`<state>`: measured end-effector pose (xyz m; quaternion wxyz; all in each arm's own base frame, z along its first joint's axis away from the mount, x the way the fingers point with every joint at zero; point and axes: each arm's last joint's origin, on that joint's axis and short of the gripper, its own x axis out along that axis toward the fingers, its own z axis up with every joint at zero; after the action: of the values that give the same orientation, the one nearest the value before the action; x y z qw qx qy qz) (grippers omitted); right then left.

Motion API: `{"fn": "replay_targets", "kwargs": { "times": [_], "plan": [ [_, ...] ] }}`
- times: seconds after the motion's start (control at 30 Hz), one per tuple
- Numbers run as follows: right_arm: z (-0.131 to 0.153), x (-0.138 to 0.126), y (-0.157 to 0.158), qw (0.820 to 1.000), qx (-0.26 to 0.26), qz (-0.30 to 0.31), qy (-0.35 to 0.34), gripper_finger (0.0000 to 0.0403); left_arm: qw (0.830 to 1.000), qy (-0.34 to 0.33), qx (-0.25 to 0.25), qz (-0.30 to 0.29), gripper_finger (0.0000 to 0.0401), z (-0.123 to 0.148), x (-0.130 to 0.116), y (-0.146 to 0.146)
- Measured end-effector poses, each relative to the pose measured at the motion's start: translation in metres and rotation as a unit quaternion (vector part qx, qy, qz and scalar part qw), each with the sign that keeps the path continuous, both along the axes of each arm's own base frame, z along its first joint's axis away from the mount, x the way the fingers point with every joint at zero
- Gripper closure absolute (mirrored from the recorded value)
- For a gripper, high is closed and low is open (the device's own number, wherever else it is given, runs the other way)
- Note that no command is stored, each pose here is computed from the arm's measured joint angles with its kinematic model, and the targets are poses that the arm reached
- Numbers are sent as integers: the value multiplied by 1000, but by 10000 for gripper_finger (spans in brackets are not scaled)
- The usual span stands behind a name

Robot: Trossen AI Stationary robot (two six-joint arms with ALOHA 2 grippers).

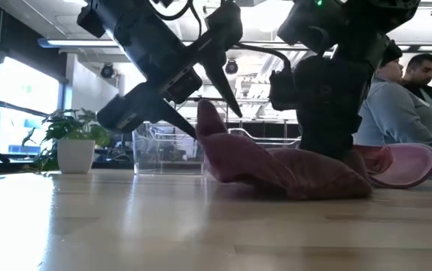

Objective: Pick & Place hat
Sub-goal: Put the left red cap into the right transparent bin

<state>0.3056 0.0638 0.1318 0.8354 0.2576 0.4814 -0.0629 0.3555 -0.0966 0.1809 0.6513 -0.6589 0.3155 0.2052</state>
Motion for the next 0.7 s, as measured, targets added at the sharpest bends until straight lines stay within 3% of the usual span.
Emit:
{"fn": "replay_targets", "kwargs": {
  "times": [0.13,0.33,0.53,0.7],
  "plan": [
    [0,1,-1,1000,-3,1,-4,400,1000,20,6,-6,243,-3,-3,1],
    [2,-1,-1,1000,-12,7,-2,399,998,59,36,-9,381,-8,-8,7],
    [33,-11,-13,999,-16,14,-24,401,998,59,29,-5,385,-4,-7,5],
    [65,-15,-20,994,11,52,-98,396,999,44,32,-5,394,6,-2,4]
  ]
}}
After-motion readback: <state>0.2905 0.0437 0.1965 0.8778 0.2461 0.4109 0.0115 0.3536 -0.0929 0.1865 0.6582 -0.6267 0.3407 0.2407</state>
